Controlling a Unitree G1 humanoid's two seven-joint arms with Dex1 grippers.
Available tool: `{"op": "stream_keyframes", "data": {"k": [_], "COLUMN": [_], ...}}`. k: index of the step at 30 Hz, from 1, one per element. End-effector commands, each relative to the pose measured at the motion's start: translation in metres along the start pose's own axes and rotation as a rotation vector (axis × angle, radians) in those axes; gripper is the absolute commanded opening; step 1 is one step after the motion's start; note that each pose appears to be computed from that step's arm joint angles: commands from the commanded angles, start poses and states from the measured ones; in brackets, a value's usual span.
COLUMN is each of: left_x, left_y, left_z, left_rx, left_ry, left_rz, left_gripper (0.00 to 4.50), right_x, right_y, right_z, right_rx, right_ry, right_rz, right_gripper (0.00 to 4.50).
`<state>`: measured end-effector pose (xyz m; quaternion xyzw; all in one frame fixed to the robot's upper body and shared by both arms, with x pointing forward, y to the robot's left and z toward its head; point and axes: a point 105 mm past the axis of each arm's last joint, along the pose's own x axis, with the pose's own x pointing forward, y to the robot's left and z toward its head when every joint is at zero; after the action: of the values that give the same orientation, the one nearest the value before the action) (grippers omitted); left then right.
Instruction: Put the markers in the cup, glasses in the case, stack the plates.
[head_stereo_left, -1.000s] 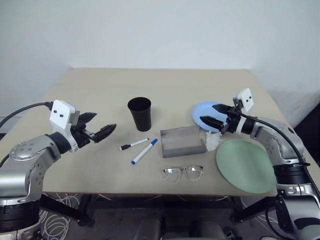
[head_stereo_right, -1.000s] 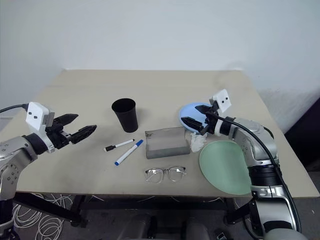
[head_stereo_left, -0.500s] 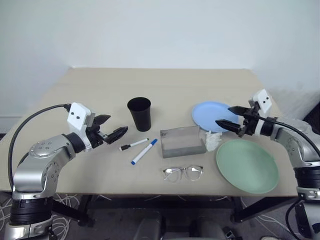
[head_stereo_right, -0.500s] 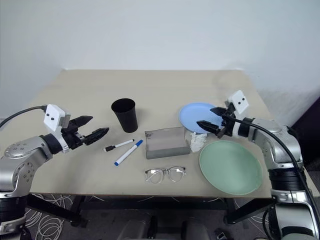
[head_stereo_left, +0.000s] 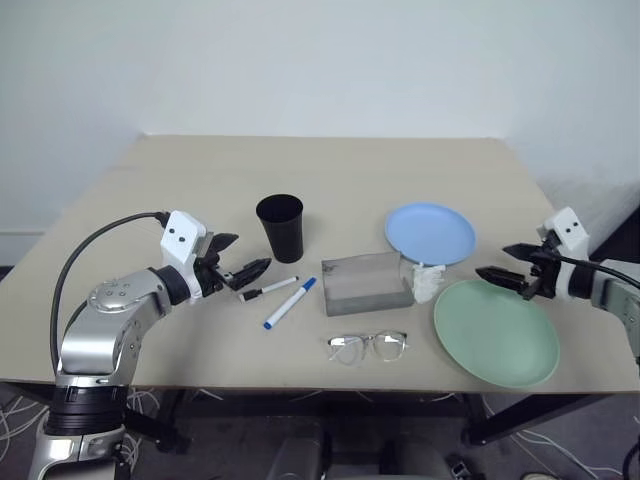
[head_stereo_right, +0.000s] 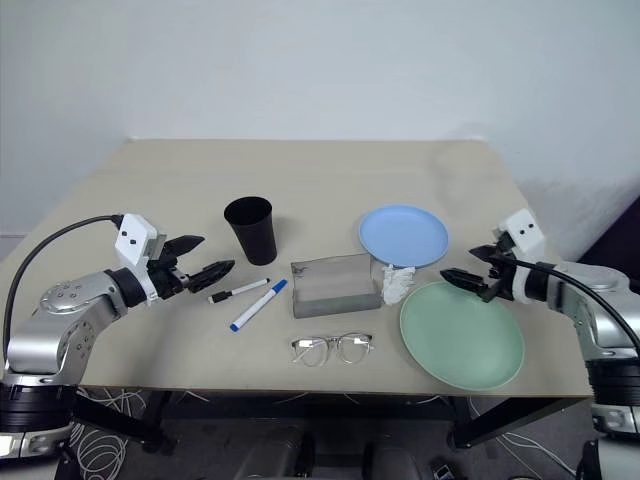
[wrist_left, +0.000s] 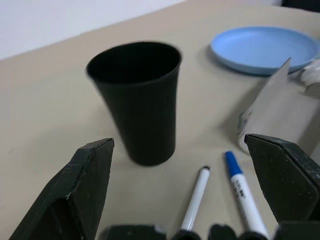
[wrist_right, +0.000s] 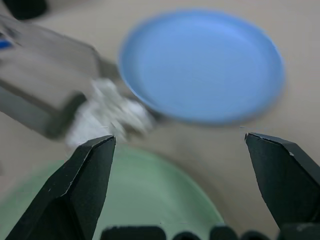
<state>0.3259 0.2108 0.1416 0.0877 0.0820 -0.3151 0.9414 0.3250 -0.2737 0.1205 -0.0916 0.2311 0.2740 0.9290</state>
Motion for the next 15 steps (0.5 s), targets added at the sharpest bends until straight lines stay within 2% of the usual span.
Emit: {"op": "stream_keyframes", "data": {"k": [1,9,15], "left_x": [0.003,0.006,0.006], "left_y": [-0.001,-0.001,-0.002], "left_z": [0.010,0.007,0.004], "left_rx": [0.028,0.022,0.015], "left_ry": [-0.037,-0.046,-0.051], "left_rz": [-0.014,-0.021,-0.014], "left_gripper": [4.45,4.45,4.45], "right_x": [-0.017,-0.023,-0.022], "right_y": [-0.016,-0.024,-0.028], "right_z": [-0.004,-0.034,-0.042], "right_rx": [0.012,0.077,0.091], "right_ry": [0.010,0.080,0.099], "right_rz": [-0.079,-0.130,-0.142], "right_gripper": [4.50,4.50,4.50]}}
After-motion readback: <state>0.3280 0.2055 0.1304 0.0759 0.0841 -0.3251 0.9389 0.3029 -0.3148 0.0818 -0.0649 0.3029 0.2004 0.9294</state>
